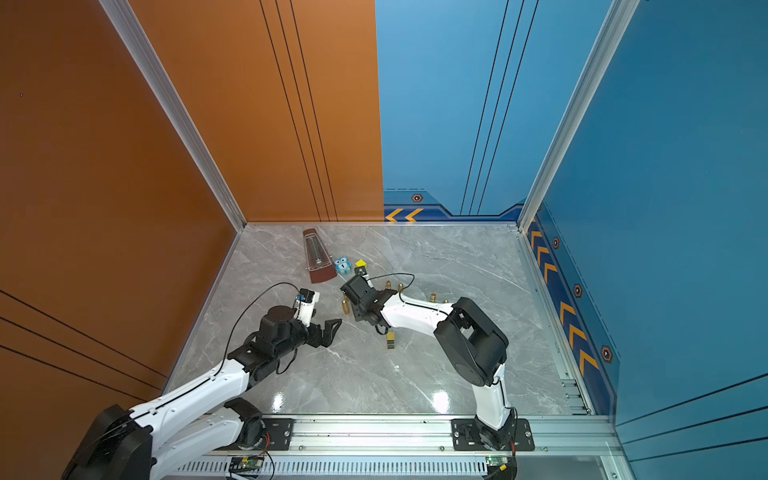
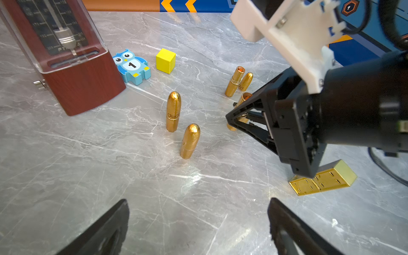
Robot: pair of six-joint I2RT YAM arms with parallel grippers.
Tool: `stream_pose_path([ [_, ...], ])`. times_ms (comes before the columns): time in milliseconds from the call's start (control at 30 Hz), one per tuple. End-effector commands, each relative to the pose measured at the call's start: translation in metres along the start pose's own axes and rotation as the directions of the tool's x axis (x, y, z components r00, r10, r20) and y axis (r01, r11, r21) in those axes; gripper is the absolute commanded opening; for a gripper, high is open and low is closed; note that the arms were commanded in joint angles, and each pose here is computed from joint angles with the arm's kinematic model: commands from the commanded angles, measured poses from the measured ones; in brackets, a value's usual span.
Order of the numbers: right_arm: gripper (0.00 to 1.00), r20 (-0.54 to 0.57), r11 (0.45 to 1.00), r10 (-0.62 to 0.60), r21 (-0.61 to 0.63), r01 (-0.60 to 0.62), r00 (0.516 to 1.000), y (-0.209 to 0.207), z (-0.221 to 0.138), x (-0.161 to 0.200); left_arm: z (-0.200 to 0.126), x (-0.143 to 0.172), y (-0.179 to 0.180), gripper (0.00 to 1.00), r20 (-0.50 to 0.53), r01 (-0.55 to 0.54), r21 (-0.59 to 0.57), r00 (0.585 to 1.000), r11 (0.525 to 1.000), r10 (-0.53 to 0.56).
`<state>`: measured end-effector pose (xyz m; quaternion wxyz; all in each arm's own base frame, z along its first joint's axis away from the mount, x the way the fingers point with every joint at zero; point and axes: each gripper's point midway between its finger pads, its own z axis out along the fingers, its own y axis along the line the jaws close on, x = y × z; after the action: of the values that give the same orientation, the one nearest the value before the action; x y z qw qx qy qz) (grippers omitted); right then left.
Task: Open the lipstick cap
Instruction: Place the lipstick at the center of the board.
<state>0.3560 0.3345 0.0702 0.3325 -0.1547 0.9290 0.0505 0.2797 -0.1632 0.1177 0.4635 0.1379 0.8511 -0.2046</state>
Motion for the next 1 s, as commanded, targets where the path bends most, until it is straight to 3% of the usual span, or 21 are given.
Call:
stream_pose_path([
  [0, 0.15, 0.037, 1.0, -0.008, 0.026, 0.007, 0.999, -0.005, 0.009, -0.009, -0.001, 0.004, 0.007, 0.99, -0.006, 0.021, -0.022, 1.0, 1.0, -0.021],
  [967, 0.17, 0.013, 1.0, -0.03, -0.001, 0.03, 0.999, -0.004, 0.039, 0.018, -0.002, -0.004, 0.004, 0.99, 0.007, 0.017, -0.004, 1.0, 1.0, -0.017],
])
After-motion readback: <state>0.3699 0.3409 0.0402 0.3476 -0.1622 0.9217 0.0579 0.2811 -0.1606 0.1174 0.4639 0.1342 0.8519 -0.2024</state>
